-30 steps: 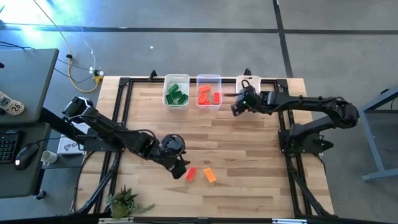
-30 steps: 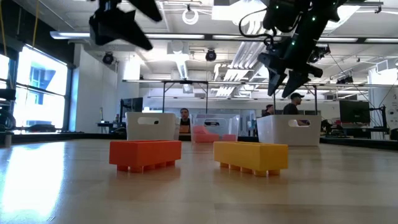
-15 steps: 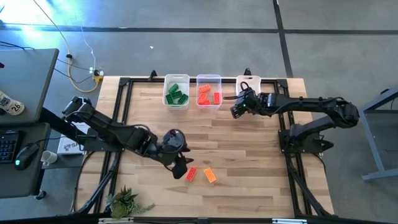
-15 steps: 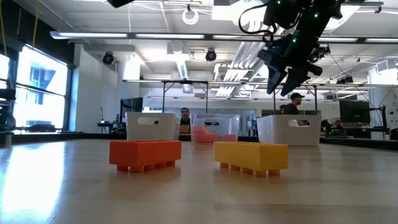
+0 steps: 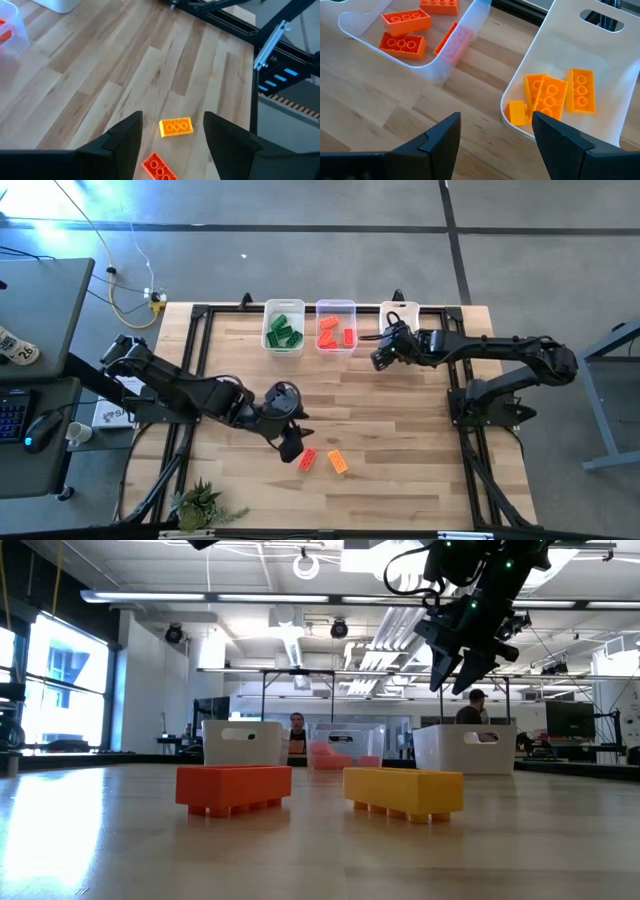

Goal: Sort & place blocks by color
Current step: Put the orange game piece into the transparent bin

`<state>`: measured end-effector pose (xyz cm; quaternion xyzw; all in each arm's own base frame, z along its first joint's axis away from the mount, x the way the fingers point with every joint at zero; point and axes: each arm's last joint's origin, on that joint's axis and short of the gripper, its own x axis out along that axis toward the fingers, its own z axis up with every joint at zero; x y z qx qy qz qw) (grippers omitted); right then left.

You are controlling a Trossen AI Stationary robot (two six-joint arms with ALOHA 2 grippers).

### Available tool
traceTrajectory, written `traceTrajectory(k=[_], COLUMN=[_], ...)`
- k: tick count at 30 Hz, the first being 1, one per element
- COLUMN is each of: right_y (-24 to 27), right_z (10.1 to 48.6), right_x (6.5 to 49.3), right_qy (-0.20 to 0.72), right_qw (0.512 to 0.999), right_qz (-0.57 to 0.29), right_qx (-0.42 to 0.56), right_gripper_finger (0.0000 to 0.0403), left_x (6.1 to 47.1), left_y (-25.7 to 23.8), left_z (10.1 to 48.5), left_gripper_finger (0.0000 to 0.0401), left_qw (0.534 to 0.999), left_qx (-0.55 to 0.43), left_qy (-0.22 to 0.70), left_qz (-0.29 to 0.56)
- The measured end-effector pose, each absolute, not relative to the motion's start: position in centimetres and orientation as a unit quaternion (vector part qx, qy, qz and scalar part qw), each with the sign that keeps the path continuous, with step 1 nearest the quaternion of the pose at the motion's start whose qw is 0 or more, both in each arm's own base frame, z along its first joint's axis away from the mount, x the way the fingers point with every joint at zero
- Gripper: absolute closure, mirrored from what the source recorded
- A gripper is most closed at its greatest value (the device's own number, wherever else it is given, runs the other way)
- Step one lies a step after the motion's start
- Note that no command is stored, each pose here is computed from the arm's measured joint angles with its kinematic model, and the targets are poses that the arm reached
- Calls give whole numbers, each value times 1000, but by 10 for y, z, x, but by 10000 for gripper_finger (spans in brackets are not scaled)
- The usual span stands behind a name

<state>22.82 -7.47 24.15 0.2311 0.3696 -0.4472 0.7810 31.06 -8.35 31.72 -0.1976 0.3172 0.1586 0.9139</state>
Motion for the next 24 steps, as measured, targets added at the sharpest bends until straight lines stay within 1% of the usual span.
traceTrajectory(k=[4, 7, 12, 15, 19, 24], right_y=[-75, -75, -75, -75, -74, -74], right_z=[241, 241, 241, 241, 241, 239], right_x=[228, 228, 228, 228, 228, 224], right_qy=[371, 372, 373, 374, 381, 400], right_qw=[781, 782, 782, 782, 784, 773], right_qz=[-446, -445, -444, -443, -439, -444], right_qx=[231, 230, 229, 228, 218, 213], right_gripper_finger=[169, 169, 169, 169, 169, 169], left_x=[312, 311, 309, 310, 310, 321], left_y=[-77, -71, -63, -60, -59, -62], left_z=[317, 314, 311, 311, 311, 307], left_gripper_finger=[204, 199, 176, 163, 162, 166], left_qw=[911, 907, 894, 886, 883, 890], left_qx=[-201, -188, -194, -228, -242, -249], left_qy=[319, 338, 357, 346, 340, 321], left_qz=[166, 165, 186, 209, 216, 207])
